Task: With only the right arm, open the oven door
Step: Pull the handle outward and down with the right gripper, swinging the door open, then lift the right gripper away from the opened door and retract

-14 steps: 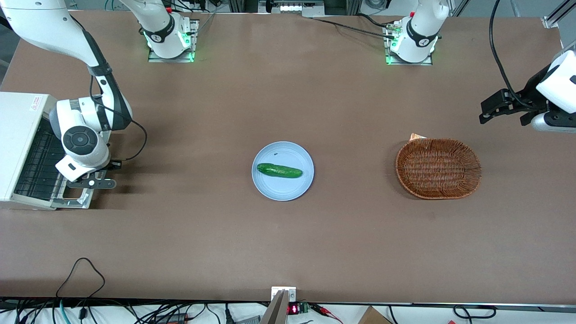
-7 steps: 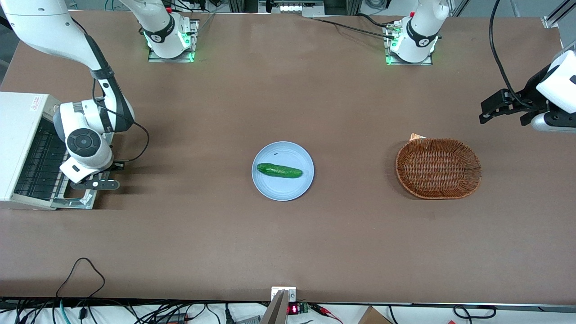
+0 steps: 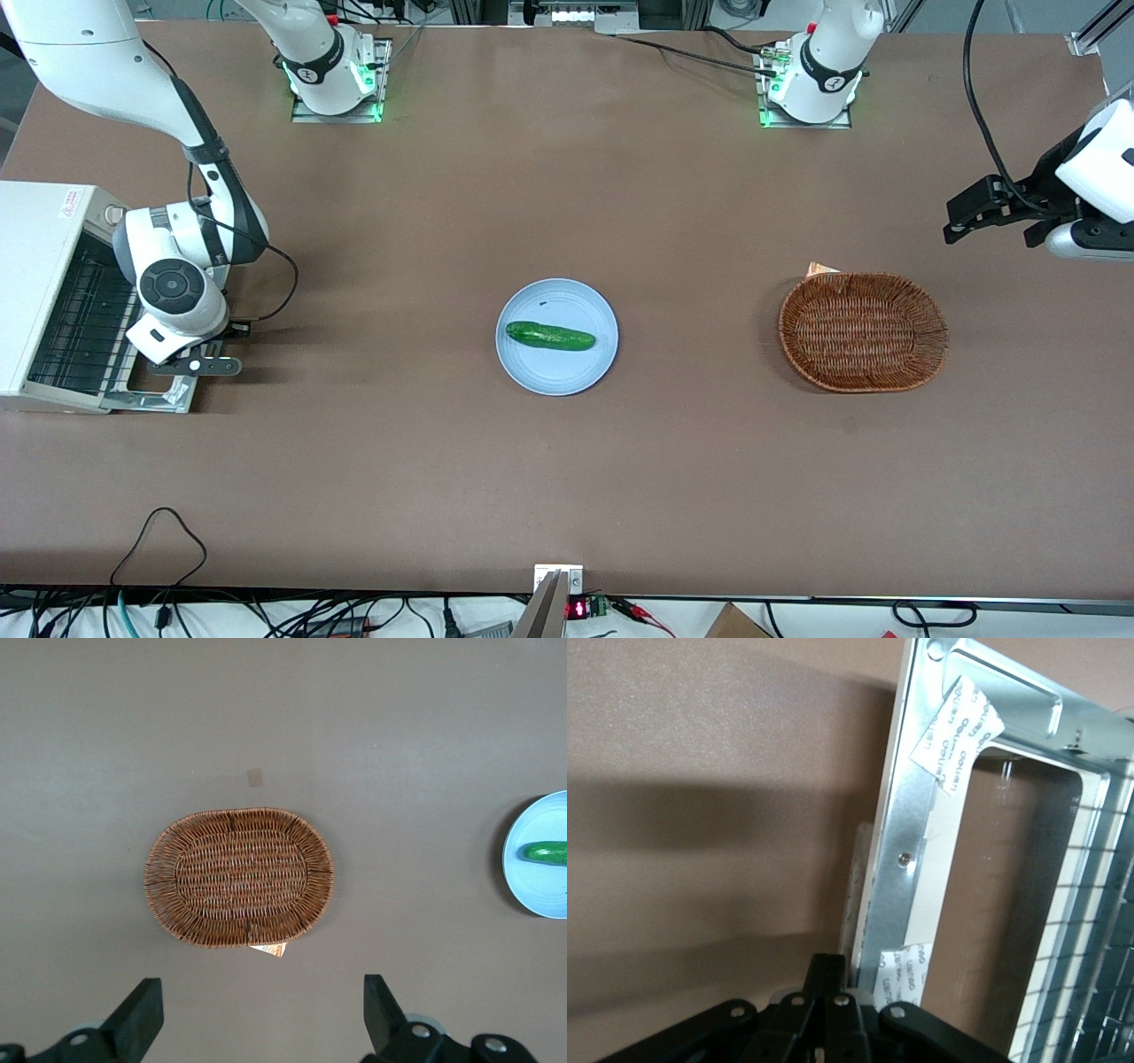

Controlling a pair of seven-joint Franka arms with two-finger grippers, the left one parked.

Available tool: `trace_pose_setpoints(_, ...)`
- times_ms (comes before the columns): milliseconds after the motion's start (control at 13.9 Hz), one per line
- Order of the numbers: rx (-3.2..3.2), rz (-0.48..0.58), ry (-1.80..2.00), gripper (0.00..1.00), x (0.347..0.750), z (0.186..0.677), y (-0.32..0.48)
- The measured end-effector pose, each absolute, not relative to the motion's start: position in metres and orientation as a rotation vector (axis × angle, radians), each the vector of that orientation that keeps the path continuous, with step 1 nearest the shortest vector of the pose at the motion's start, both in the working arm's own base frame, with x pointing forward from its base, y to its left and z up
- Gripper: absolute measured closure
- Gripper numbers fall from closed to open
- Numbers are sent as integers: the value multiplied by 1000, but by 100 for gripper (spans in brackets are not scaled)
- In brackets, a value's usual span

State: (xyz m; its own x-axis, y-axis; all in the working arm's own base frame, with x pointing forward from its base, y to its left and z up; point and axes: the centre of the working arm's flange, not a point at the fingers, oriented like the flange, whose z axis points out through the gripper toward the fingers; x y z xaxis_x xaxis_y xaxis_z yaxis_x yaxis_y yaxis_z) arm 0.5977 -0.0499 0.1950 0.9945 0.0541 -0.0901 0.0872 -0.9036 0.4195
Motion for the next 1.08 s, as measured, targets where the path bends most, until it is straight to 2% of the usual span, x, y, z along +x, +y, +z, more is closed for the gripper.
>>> trace_pose_setpoints(1078, 2716, -100, 107, 99, 597, 178, -52)
